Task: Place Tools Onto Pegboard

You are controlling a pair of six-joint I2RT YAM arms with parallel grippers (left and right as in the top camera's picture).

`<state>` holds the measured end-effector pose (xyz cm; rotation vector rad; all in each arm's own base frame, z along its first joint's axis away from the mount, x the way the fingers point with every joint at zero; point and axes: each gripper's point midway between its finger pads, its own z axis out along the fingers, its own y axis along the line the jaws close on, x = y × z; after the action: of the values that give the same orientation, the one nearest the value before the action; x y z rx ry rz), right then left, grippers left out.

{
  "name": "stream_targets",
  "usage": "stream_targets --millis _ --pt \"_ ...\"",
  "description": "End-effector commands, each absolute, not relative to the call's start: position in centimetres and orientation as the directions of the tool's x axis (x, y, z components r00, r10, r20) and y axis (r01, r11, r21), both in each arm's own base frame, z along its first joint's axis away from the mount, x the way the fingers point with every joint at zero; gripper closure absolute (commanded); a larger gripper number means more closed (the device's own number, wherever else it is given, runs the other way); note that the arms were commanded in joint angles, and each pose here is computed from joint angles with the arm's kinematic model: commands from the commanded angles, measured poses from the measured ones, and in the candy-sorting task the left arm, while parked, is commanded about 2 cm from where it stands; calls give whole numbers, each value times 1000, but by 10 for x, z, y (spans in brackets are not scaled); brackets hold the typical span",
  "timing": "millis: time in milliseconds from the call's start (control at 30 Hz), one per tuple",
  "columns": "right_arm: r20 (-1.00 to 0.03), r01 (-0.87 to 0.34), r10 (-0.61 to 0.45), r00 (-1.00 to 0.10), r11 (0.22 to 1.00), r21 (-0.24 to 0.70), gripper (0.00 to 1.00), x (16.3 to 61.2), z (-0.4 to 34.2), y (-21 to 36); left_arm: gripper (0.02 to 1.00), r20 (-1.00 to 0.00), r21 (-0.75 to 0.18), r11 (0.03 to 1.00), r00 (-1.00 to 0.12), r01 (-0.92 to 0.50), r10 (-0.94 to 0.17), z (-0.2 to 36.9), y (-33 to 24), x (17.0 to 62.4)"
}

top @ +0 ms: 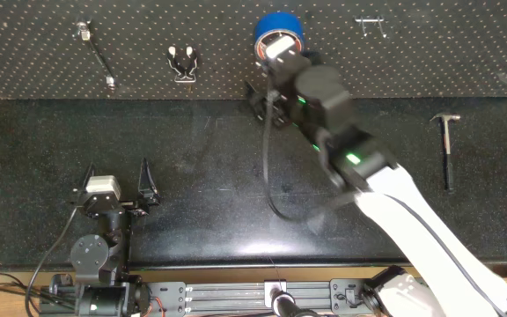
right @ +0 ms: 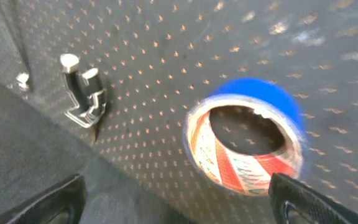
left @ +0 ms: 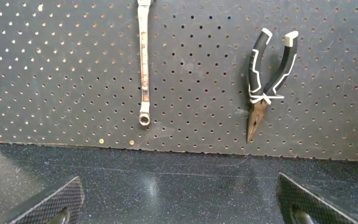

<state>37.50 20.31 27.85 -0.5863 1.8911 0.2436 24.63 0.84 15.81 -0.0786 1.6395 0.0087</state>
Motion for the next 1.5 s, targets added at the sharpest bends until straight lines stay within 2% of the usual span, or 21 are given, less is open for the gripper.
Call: stream_targets --millis 33,167,267,400,533,667,733,833,967,1033,1133,1267,1500 --pt "-904 -346 -190 -382 937 -51 20 353 308 122 23 -997 -46 997 -67 -67 -51 158 10 246" --pt "-738 -181 -64 -672 980 80 20 323 268 44 23 -997 -46 997 -67 -66 -50 158 10 246" --pt "-558 32 82 -826 995 99 18 304 220 -17 23 -997 -46 997 -67 -67 -51 158 10 246" --pt "-340 188 208 -917 978 93 18 284 166 -76 23 -997 -46 997 -67 -67 -51 158 10 246" --pt "-252 256 269 -930 963 83 16 268 141 -121 20 -997 -46 997 -67 -67 -51 158 10 246" --pt "-212 118 124 -969 992 39 25 261 125 -141 23 -997 -46 997 -67 -67 -51 158 10 246" --pt "-195 126 123 -973 992 -4 25 259 122 -149 23 -997 -46 997 -67 -66 -50 158 10 246" --pt "-115 99 99 -988 995 8 25 257 98 -154 23 -997 -46 997 -67 -67 -51 158 10 246" --pt "-89 167 169 -982 986 21 25 254 76 -179 23 -997 -46 997 -67 -67 -51 158 10 246" --pt "-83 99 100 -992 995 18 25 253 73 -181 23 -997 -46 997 -67 -67 -51 158 10 246" --pt "-87 79 79 -993 997 5 25 258 66 -186 23 -997 -46 997 -67 -67 -51 158 10 246" --pt "-48 -8 -7 -999 1000 29 25 256 51 -184 23 -997 -46 997 -67 -67 -51 158 10 246" --pt "-68 -57 -56 -996 998 12 25 265 41 -191 23 -997 -46 997 -67 -67 -51 158 10 246"
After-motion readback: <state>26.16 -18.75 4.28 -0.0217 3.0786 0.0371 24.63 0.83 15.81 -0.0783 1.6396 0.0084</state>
